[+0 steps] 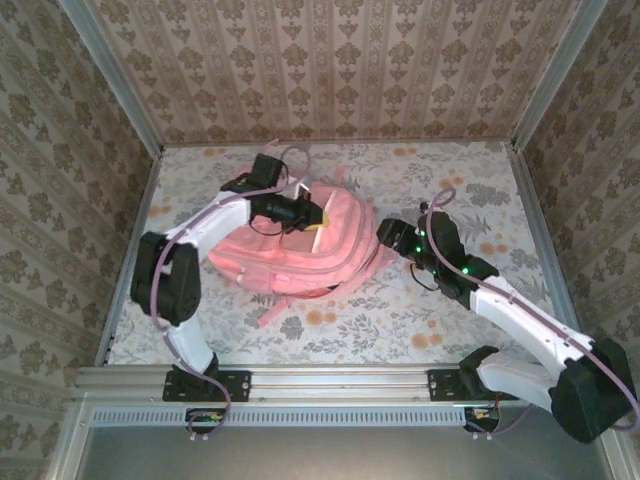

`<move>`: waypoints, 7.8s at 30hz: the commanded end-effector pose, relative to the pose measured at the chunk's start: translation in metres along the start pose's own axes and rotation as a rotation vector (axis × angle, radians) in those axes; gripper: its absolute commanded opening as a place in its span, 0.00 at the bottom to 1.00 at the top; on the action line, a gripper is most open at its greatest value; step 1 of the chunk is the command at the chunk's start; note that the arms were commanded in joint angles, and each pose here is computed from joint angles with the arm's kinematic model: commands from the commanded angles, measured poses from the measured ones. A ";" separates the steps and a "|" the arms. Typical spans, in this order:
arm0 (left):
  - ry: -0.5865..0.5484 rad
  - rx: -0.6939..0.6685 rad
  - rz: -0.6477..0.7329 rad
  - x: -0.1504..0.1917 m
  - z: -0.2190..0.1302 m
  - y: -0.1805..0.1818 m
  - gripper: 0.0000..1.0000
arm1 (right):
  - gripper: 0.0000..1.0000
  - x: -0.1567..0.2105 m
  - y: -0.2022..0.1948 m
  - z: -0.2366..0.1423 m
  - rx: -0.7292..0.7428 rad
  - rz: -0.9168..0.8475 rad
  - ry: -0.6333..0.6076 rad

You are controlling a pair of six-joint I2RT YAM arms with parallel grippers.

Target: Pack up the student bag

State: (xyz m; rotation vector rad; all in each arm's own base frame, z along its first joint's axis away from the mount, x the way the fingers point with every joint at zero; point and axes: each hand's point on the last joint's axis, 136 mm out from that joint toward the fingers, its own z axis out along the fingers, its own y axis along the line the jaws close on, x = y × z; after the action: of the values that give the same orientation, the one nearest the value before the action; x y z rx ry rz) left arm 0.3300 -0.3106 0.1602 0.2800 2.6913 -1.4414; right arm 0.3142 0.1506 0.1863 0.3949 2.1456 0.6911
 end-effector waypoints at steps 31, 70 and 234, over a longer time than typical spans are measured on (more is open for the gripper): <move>-0.473 -0.107 0.074 -0.008 -0.128 -0.023 0.62 | 0.36 0.200 0.079 0.079 -0.272 -0.581 -0.001; -0.610 -0.253 -0.348 0.106 -0.136 0.052 1.00 | 0.00 0.220 0.060 0.115 -0.219 -0.481 0.105; -0.770 -0.413 -0.480 0.079 -0.107 0.163 0.03 | 0.00 0.231 0.035 0.066 -0.100 -0.726 0.360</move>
State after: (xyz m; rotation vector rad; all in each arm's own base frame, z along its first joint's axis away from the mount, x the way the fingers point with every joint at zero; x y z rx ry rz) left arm 0.2628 -0.1378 0.0557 -0.8786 2.4328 -0.8659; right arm 0.2389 0.3299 0.0454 -0.4992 2.2803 0.5003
